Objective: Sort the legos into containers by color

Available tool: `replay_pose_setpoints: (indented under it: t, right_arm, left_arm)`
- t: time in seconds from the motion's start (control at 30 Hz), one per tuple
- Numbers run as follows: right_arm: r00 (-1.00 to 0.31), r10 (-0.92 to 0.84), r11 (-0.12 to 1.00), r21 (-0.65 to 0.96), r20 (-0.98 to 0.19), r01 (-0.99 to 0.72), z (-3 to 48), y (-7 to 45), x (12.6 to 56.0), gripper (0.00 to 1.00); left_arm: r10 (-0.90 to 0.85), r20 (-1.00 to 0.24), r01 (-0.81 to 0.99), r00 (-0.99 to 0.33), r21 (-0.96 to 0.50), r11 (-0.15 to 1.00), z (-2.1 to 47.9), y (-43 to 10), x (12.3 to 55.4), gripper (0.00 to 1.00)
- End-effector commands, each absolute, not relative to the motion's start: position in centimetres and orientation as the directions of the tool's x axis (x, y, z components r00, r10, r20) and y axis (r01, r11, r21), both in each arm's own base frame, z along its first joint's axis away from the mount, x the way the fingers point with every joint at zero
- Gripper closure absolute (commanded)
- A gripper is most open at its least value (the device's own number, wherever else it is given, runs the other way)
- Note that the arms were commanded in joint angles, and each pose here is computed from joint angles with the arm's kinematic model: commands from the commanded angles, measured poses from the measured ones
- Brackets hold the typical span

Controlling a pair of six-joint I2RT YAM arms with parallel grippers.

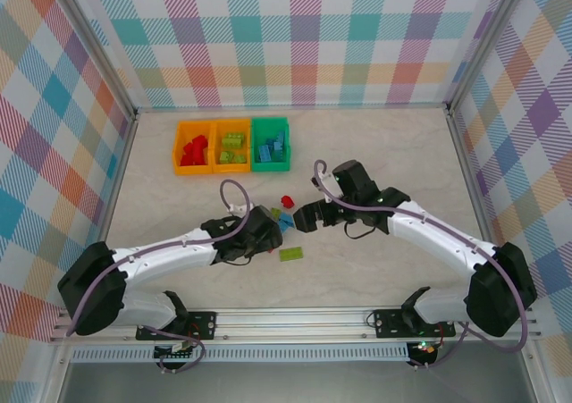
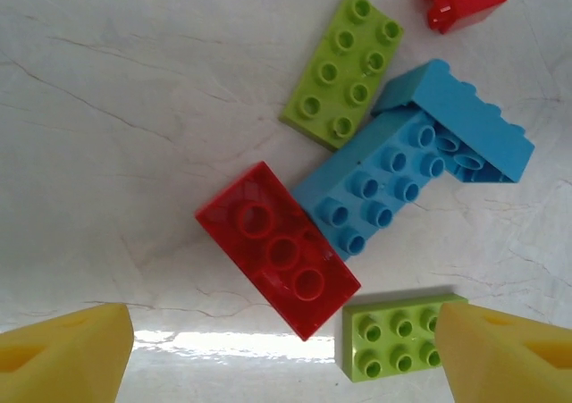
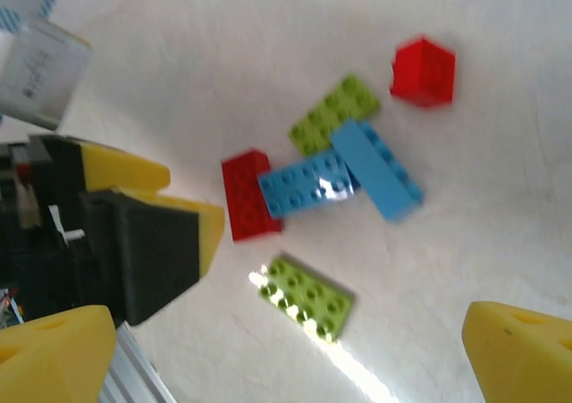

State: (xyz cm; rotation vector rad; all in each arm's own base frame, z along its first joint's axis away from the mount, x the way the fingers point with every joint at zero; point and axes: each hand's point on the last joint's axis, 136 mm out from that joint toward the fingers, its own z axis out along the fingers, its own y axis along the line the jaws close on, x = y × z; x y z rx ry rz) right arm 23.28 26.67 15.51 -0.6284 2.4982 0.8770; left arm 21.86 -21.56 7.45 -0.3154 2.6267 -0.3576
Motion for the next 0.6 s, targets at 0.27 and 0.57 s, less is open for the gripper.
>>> replay_pose_setpoints:
  t: [0.27, 0.57]
  right_arm:
    - [-0.811, -0.272, 0.685, 0.488, -0.518, -0.541, 16.3, 27.7, 24.0, 0.00]
    - [-0.823, -0.261, 0.683, 0.506, -0.504, -0.526, 15.9, 27.6, 23.6, 0.00]
  left_arm:
    - [-0.333, -0.391, -0.209, -0.858, -0.327, 0.922, 5.1, -23.9, 22.8, 0.14]
    - [-0.299, -0.392, -0.220, -0.870, -0.234, 0.947, 2.2, -23.0, 22.8, 0.30]
